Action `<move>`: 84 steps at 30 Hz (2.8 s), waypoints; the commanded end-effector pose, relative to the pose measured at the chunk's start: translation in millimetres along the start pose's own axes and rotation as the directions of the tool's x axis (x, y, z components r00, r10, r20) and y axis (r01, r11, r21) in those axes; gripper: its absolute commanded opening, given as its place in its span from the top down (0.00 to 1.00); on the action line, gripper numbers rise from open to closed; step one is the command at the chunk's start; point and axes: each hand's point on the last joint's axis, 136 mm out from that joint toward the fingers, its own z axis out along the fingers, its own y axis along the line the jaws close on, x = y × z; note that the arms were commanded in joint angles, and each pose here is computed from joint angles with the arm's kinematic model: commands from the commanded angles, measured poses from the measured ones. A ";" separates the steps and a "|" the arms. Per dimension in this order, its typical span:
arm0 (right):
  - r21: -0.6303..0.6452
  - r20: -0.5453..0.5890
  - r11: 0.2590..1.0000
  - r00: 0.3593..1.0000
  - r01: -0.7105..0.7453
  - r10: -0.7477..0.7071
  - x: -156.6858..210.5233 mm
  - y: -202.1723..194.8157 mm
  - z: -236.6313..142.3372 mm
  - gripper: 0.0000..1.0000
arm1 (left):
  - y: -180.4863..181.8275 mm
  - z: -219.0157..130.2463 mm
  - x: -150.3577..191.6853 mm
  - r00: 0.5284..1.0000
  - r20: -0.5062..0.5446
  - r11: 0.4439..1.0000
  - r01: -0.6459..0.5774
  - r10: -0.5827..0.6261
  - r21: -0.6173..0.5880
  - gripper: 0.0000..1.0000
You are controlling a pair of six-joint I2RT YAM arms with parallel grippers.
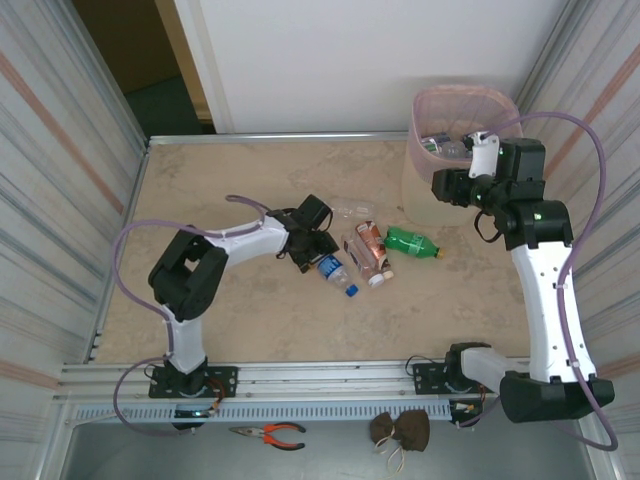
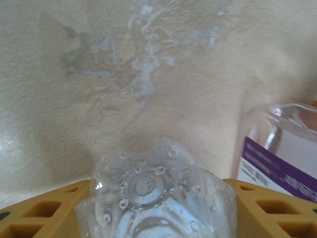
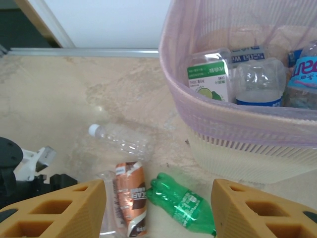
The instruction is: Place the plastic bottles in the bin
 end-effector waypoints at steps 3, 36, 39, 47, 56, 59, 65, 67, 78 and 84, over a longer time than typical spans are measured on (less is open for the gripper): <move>-0.138 0.054 0.990 0.998 -0.032 0.040 -0.9 29.1 -13.6 0.43 | -45.4 -68.4 -22.5 0.966 0.191 0.953 -0.215 0.176 0.212 0.41; -0.845 0.300 0.418 0.943 0.333 -0.144 40.6 228.2 -106.4 0.19 | -128.4 -397.7 113.8 0.164 0.937 -0.386 -0.879 0.307 0.280 0.41; -0.861 0.321 0.358 0.931 0.362 -0.172 51.6 239.9 -111.2 0.17 | -126.8 -409.1 118.8 0.148 0.949 -0.413 -0.874 0.278 0.257 0.41; -0.874 0.303 0.333 0.933 0.353 -0.195 65.7 262.2 -100.1 0.17 | -127.7 -419.5 123.7 0.139 0.956 -0.431 -0.869 0.259 0.243 0.40; -0.872 0.312 0.328 0.929 0.364 -0.200 65.9 273.2 -98.3 0.30 | -128.4 -416.4 122.8 0.138 0.952 -0.415 -0.876 0.272 0.245 0.39; -0.875 0.291 0.336 0.933 0.348 -0.210 68.4 275.7 -89.0 0.35 | -128.7 -415.1 121.1 0.138 0.952 -0.405 -0.881 0.273 0.244 0.39; -0.878 0.281 0.338 0.936 0.339 -0.210 68.3 275.9 -89.1 0.42 | -128.2 -414.9 119.4 0.139 0.952 -0.390 -0.889 0.272 0.241 0.37; -0.877 0.282 0.339 0.936 0.340 -0.208 67.7 275.8 -90.0 0.43 | -128.3 -414.9 117.8 0.138 0.953 -0.380 -0.894 0.270 0.237 0.35; -0.818 0.278 0.468 0.942 0.334 -0.187 48.6 253.8 -76.2 0.48 | -113.0 -419.7 90.8 0.095 0.969 -0.174 -0.975 0.228 0.137 0.13; -0.725 0.239 0.653 0.969 0.217 -0.058 3.0 200.8 -54.9 0.49 | -95.4 -421.3 74.5 0.086 0.976 -0.058 -0.993 0.201 0.099 0.11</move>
